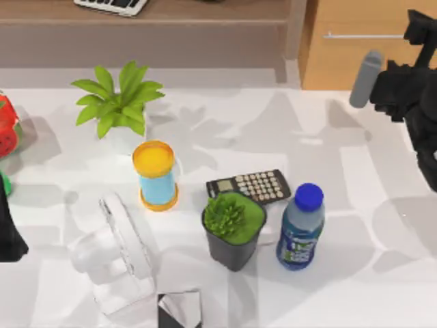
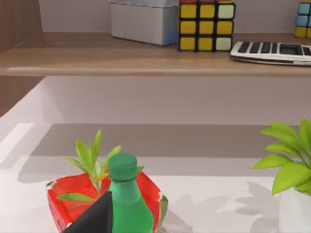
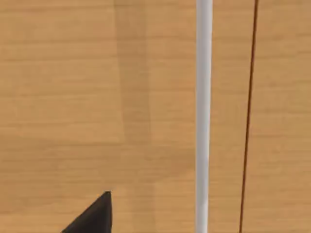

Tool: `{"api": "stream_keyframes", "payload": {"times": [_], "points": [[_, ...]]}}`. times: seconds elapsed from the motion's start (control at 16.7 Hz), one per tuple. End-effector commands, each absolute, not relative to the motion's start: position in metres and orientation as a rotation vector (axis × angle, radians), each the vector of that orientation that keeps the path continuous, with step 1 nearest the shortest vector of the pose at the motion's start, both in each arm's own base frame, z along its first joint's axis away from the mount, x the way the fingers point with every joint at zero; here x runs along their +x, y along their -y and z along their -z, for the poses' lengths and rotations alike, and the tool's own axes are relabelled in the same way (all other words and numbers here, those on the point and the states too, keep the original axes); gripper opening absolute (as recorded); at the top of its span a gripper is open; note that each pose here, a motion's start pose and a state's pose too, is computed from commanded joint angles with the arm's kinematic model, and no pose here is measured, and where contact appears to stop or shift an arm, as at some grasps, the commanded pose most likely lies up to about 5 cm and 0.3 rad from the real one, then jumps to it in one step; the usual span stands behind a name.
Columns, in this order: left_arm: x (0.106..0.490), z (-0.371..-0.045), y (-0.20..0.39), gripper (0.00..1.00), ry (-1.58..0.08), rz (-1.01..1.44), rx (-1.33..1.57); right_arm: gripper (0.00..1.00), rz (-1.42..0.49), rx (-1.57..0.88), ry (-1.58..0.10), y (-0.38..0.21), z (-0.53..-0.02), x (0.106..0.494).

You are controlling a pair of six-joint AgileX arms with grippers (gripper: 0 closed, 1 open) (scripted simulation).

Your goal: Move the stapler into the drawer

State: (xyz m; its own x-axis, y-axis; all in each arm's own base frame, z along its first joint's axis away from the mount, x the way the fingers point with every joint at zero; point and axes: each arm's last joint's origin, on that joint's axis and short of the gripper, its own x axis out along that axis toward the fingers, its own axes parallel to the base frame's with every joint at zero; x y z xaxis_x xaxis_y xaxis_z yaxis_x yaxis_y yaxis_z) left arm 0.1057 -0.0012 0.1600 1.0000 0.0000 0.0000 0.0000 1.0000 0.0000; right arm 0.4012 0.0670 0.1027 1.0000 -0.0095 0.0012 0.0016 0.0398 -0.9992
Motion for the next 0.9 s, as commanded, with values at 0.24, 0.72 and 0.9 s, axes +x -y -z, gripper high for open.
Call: {"api": "stream_keyframes", "payload": {"times": [0.24, 0.72, 0.9], "points": [[0.106, -0.160, 0.001, 1.00, 0.000, 0.000, 0.000, 1.00, 0.008, -1.571, -0.008, -0.070, -0.089, 0.406], [0.106, -0.160, 0.001, 1.00, 0.000, 0.000, 0.000, 1.00, 0.008, -1.571, -0.007, -0.069, -0.089, 0.417], [0.106, -0.160, 0.001, 1.00, 0.000, 0.000, 0.000, 1.00, 0.008, -1.571, -0.008, -0.069, -0.089, 0.429]]}}
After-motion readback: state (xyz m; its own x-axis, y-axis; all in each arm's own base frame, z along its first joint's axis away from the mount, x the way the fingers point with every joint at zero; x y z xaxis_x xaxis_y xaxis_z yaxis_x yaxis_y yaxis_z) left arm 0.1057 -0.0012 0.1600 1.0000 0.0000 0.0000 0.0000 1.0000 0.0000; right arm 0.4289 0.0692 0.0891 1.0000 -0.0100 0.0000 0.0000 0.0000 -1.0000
